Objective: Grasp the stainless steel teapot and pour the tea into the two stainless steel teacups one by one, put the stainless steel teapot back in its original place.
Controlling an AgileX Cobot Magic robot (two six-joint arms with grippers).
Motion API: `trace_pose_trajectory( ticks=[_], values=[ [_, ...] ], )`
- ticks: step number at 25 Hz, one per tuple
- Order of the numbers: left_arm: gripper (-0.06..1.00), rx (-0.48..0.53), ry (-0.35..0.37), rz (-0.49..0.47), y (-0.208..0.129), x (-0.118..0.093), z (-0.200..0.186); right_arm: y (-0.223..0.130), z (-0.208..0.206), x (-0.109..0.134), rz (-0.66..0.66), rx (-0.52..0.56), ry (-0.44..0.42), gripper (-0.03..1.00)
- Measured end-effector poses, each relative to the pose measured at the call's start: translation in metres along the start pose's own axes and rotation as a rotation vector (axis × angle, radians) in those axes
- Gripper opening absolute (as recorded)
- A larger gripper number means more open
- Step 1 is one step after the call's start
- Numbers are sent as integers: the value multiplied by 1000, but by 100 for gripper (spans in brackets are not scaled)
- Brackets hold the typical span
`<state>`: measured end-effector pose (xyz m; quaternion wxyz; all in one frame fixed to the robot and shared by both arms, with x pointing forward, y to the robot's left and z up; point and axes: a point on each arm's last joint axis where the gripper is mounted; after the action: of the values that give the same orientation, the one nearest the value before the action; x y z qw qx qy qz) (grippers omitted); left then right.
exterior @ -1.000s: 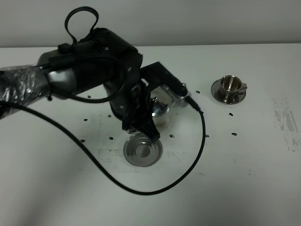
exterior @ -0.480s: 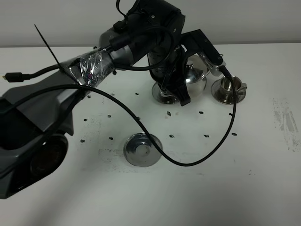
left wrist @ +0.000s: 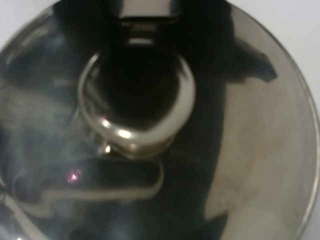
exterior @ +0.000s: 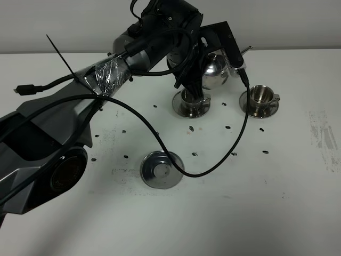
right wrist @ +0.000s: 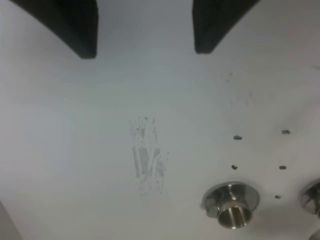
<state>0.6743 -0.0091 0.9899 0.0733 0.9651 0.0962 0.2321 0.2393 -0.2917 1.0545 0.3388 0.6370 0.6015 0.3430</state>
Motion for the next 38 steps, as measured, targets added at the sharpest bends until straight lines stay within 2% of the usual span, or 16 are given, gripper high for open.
trace_pose_trajectory(
  ticks=[5, 13, 20, 29, 38],
  values=[
    [17, -43, 59, 118, 3, 4, 16, 0, 0, 0, 0, 0, 0, 42],
    [17, -66, 178, 234, 7, 10, 31, 0, 0, 0, 0, 0, -1, 42],
    [17, -67, 218, 345, 9, 11, 35, 0, 0, 0, 0, 0, -1, 42],
    [17, -53, 305, 507, 11, 17, 34, 0, 0, 0, 0, 0, -1, 42],
    [17, -38, 364, 623, 23, 5, 48, 0, 0, 0, 0, 0, -1, 42]
  ],
)
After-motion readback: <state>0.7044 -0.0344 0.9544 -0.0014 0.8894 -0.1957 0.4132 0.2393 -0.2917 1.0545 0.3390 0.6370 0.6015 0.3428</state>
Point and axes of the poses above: a point on each arm's last joint axis where the gripper is mounted, z pointing out along that axis toward the gripper, x along the wrist's bending axis when the last joint is at zero, y = z × x, and after that the axes turned 2 degrees about z, right-handed
